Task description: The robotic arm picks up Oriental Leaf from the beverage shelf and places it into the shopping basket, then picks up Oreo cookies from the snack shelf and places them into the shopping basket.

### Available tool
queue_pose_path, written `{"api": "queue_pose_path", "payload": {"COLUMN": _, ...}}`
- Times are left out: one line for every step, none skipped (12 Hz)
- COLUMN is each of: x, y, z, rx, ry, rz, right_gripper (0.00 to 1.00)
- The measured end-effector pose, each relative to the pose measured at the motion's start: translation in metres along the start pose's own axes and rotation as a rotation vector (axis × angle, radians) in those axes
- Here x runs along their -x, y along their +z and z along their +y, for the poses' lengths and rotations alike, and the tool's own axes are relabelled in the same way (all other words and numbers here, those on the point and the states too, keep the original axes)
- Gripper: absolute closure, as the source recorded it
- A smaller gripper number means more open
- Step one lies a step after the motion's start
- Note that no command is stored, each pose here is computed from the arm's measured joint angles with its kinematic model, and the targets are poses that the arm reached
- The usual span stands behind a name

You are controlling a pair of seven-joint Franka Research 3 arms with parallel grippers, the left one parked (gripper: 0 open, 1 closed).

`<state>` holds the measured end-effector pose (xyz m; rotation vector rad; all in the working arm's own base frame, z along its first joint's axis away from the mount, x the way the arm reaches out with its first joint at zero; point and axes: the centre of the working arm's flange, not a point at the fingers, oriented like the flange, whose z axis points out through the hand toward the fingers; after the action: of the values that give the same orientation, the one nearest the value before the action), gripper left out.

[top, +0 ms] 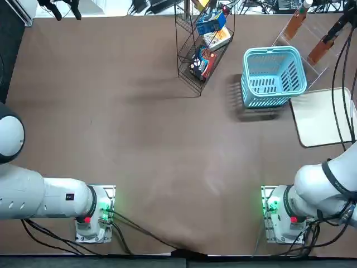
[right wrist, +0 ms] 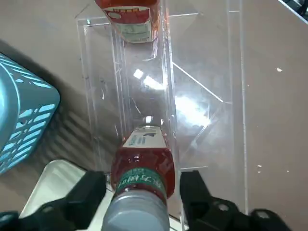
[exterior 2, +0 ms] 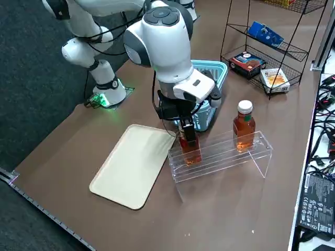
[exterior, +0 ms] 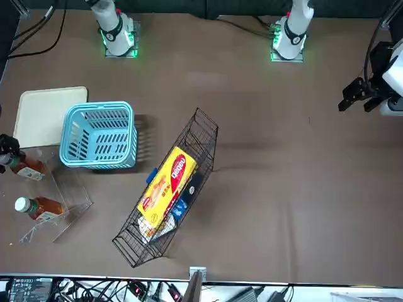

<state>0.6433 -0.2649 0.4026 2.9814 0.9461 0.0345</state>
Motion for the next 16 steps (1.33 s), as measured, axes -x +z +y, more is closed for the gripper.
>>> {"api": "queue_pose_path", "payload": {"x": 0.000, "y": 0.000, "z": 0.000, "rx": 0.000, "ry": 0.000, "rz": 0.000, "right_gripper": 0.14}}
{"api": "queue_pose_path", "payload": {"x": 0.000, "y": 0.000, "z": 0.000, "rx": 0.000, "ry": 0.000, "rz": 0.000, "right_gripper": 0.28}}
{"api": "queue_pose_path", "payload": {"x": 0.000, "y": -0.001, "z": 0.000, "rx": -0.001, "ry": -0.002, "rz": 0.000, "right_gripper": 0.42}}
{"api": "queue_pose_path", "payload": {"x": 0.000, "y": -0.001, "z": -0.001, "rx": 0.000, "ry": -0.007, "rz": 0.000, "right_gripper": 0.45}}
{"api": "queue_pose_path", "payload": {"x": 0.000, "y": -0.001, "z": 0.000, "rx": 0.000, "ry": -0.010, "rz": 0.001, "right_gripper": 0.45}}
{"api": "queue_pose_path", "payload": {"x": 0.000, "y": -0.001, "z": 0.000, "rx": 0.000, "ry": -0.012, "rz": 0.001, "right_gripper": 0.45}}
{"api": "queue_pose_path", "payload": {"x": 0.000, "y": -0.001, "z": 0.000, "rx": 0.000, "ry": -0.013, "rz": 0.001, "right_gripper": 0.45}}
{"api": "queue_pose_path", "payload": {"x": 0.000, "y": -0.001, "z": 0.000, "rx": 0.000, "ry": -0.014, "rz": 0.001, "right_gripper": 0.45}}
{"api": "queue_pose_path", "payload": {"x": 0.000, "y": -0.002, "z": 0.000, "rx": 0.000, "ry": -0.015, "rz": 0.001, "right_gripper": 0.45}}
{"api": "queue_pose_path", "payload": {"x": 0.000, "y": -0.002, "z": 0.000, "rx": 0.001, "ry": -0.016, "rz": 0.001, "right_gripper": 0.45}}
{"api": "queue_pose_path", "payload": {"x": 0.000, "y": -0.002, "z": 0.000, "rx": 0.001, "ry": -0.018, "rz": 0.001, "right_gripper": 0.45}}
{"api": "queue_pose_path", "payload": {"x": 0.000, "y": -0.003, "z": 0.000, "rx": 0.004, "ry": -0.020, "rz": 0.003, "right_gripper": 0.45}}
{"api": "queue_pose_path", "payload": {"x": 0.000, "y": -0.005, "z": 0.000, "rx": 0.007, "ry": -0.020, "rz": 0.005, "right_gripper": 0.45}}
{"api": "queue_pose_path", "payload": {"x": 0.000, "y": -0.010, "z": -0.001, "rx": 0.007, "ry": -0.021, "rz": 0.006, "right_gripper": 0.45}}
{"api": "queue_pose_path", "payload": {"x": 0.001, "y": -0.017, "z": -0.003, "rx": 0.005, "ry": -0.021, "rz": 0.004, "right_gripper": 0.45}}
{"api": "queue_pose_path", "payload": {"x": 0.004, "y": -0.040, "z": -0.009, "rx": 0.006, "ry": -0.021, "rz": 0.003, "right_gripper": 0.45}}
